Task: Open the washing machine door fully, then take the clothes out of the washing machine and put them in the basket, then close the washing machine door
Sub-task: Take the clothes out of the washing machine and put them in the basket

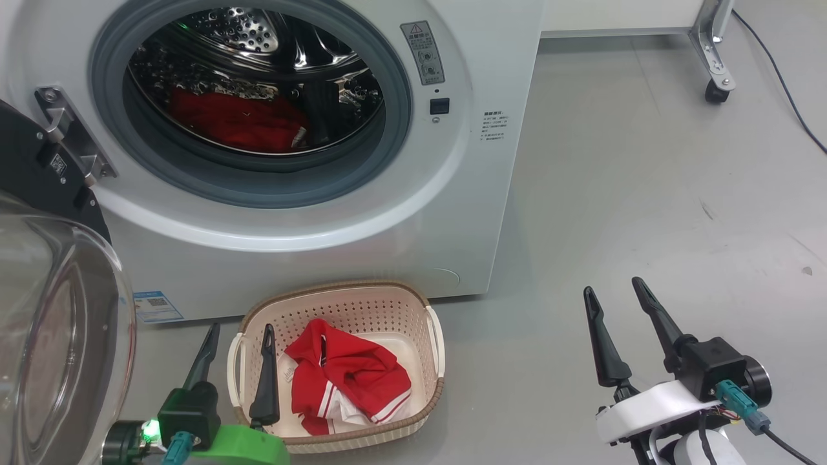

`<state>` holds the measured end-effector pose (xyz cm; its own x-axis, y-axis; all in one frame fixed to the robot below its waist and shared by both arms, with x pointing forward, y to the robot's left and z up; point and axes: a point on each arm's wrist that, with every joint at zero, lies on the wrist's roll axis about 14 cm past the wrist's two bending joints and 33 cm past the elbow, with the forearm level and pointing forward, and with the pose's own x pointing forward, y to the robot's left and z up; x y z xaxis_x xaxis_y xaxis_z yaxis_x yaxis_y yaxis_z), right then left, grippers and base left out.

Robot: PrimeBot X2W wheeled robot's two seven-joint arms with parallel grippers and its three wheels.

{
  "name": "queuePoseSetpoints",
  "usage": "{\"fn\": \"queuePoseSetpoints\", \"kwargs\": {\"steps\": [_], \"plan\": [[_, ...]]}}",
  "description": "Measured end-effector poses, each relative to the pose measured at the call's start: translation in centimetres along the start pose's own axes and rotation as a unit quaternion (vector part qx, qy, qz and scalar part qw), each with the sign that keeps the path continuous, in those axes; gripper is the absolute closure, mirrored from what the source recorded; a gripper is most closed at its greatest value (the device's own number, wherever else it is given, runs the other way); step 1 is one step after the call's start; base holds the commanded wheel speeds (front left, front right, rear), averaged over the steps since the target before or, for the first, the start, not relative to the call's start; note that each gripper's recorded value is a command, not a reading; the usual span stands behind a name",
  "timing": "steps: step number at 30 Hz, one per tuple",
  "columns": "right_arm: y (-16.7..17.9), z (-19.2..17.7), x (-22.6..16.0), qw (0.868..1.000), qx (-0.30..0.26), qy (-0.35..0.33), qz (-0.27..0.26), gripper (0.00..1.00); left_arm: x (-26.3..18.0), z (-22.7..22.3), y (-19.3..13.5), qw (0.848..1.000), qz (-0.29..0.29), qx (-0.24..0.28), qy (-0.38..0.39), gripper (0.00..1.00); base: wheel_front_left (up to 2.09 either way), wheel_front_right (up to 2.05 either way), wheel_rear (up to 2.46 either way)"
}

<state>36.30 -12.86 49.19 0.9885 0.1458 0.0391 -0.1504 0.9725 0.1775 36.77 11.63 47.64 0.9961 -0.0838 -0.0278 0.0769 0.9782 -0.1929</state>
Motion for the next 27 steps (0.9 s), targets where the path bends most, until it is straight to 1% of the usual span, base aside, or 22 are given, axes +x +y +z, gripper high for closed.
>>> {"fn": "queuePoseSetpoints", "kwargs": {"steps": [6,13,19,23,27], "plan": [[0.3,-0.3,-0.1,1.0,0.002,0.005,0.003,0.0,0.4,-0.8,0.4,1.0,0.004,0.004,0.015,0.0,0.0,0.0,0.0],[-0.2,-0.9,-0.1,1.0,0.004,0.013,-0.004,0.0,1.4,-3.0,0.6,0.998,0.006,0.003,0.059,0.0,0.0,0.0,0.0],[-0.4,-1.2,0.7,1.0,0.006,0.017,-0.004,0.0,4.2,-4.1,-0.3,0.996,-0.008,0.001,0.089,0.0,0.0,0.0,0.0],[-0.9,-1.2,1.6,1.0,0.005,0.016,-0.008,0.0,6.4,-5.5,-1.3,0.992,-0.025,0.002,0.122,0.0,0.0,0.0,0.0],[-1.5,-1.8,2.5,1.0,0.004,0.022,-0.014,0.0,8.7,-6.9,-1.5,0.987,-0.037,0.01,0.155,0.0,0.0,0.0,0.0]]}}
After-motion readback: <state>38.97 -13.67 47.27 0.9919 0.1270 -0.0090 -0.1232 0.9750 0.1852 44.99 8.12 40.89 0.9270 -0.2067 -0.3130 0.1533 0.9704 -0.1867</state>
